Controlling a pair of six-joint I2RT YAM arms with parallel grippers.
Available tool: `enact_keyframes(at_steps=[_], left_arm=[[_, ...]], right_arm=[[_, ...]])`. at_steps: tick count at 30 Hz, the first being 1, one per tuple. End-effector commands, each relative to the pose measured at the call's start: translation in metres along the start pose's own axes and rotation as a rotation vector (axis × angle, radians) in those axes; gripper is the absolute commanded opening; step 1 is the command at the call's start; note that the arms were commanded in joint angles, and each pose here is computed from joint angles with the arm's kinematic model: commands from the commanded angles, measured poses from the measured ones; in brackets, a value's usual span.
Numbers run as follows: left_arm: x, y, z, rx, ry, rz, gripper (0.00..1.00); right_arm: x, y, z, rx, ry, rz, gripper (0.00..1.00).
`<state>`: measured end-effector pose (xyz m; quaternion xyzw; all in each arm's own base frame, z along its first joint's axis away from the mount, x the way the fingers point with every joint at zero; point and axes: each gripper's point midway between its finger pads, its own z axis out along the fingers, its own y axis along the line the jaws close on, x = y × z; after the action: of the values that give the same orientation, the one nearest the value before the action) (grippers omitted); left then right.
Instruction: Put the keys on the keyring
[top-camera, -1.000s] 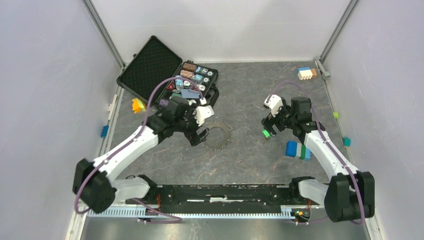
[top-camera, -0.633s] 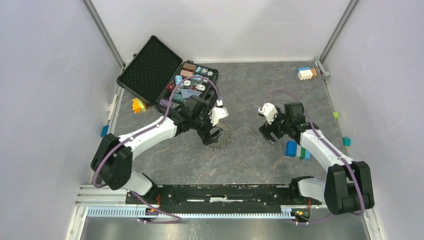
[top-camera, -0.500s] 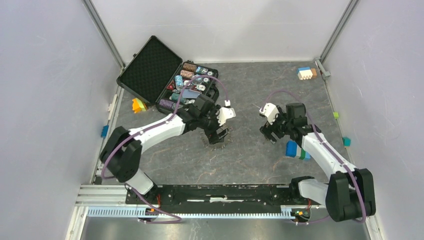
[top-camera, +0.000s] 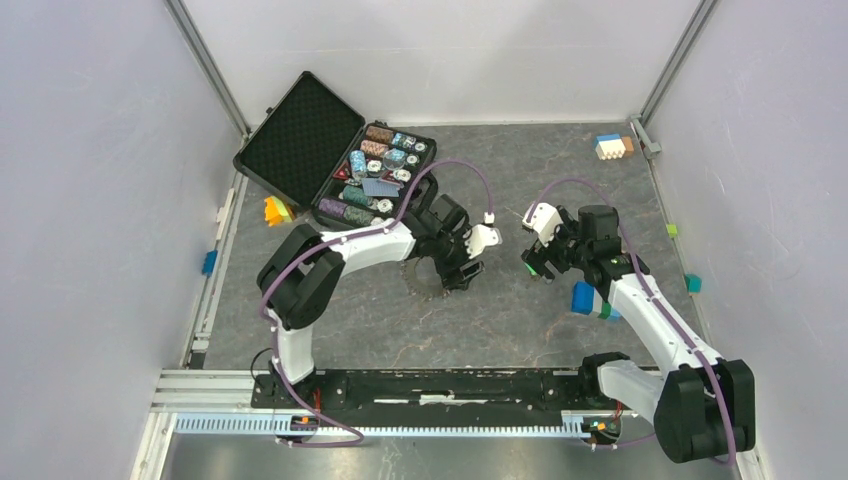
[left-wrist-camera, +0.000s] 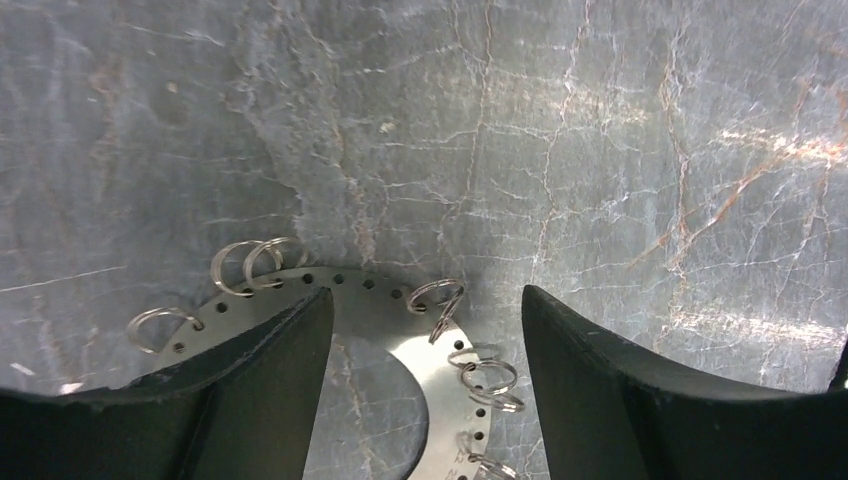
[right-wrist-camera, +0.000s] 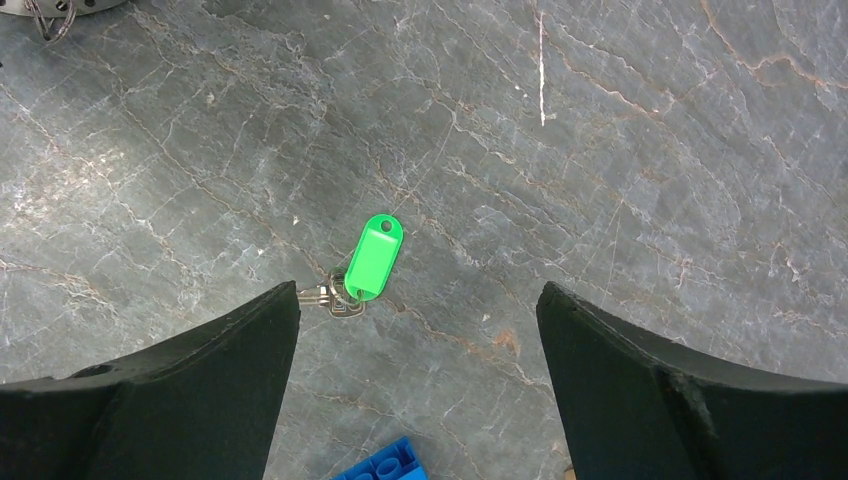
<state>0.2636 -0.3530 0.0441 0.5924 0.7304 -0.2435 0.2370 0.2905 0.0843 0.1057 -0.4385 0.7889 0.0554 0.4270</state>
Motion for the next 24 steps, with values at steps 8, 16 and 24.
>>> enact_keyframes(at_steps=[8,16,24], left_arm=[[0.016,0.0,0.005,-0.019,0.1,0.051,0.66],[0.022,-0.006,0.006,0.019,0.125,0.059,0.41],[0.011,-0.006,0.0,0.012,0.096,0.033,0.08]], right_arm=[[-0.006,0.001,0.0,-0.011,-0.026,-0.037,0.95],[-0.001,0.001,0.002,-0.015,-0.003,-0.035,0.95],[0.0,0.001,0.005,-0.025,0.004,-0.021,0.96]])
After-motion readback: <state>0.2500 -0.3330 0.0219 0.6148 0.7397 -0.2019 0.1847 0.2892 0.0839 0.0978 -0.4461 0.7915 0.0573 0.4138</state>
